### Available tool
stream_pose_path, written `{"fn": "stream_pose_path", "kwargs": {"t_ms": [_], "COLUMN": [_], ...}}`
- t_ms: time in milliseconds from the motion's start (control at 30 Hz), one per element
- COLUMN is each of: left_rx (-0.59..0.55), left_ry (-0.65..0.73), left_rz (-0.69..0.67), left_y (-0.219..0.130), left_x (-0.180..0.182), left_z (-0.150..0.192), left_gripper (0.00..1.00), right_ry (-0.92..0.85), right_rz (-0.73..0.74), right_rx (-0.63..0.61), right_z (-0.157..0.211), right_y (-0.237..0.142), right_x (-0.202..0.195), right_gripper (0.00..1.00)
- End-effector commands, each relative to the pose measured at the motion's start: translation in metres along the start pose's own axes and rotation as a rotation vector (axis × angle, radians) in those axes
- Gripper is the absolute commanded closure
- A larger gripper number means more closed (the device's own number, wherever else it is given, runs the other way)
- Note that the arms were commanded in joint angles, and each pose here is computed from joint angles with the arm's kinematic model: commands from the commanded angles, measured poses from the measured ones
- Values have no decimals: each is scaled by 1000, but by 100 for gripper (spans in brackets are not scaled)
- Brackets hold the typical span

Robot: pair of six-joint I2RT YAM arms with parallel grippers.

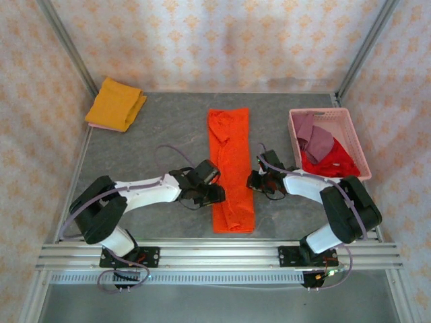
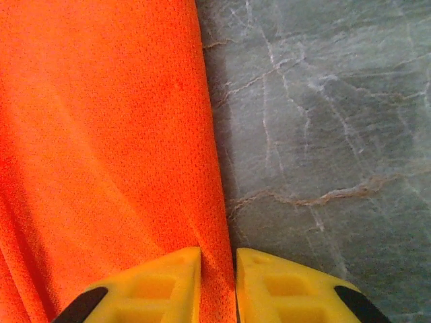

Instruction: Fold and stack the t-shirts

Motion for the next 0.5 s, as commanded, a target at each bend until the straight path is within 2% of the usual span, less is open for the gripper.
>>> {"fn": "stream_pose_path", "kwargs": {"t_ms": [0,133,233,467], "left_rx": [-17,-18,-3,-24], "left_ry": [-7,-22,-32,-39], "left_rz": [-29,-47,-104,-202], "left_y": [12,20,23,10], "left_x": [5,6,15,40], "left_z": [-2,-5,-6,-15], "left_gripper": [65,78,98,100], "right_ry": [-9,-17,-15,-24], "right_rz": [-49,-56,-63,-94], "right_rx": [3,8,13,5], "right_z": [-3,-1,-1,-5], "right_y": [7,7,8,8], "right_x": [13,16,19,31], "right_gripper": [80,83,86,92]}}
Point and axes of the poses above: each hand's point on the last joint's axis, 136 mm out from that joint toward the fingers, its own y axis out along the fingers, its own x axis along the line the jaws close on, z = x × y, the point moved 6 cm from there along -y, back along the fingers, and after that the axes turned 9 degrees about y, right-handed, at the moved point
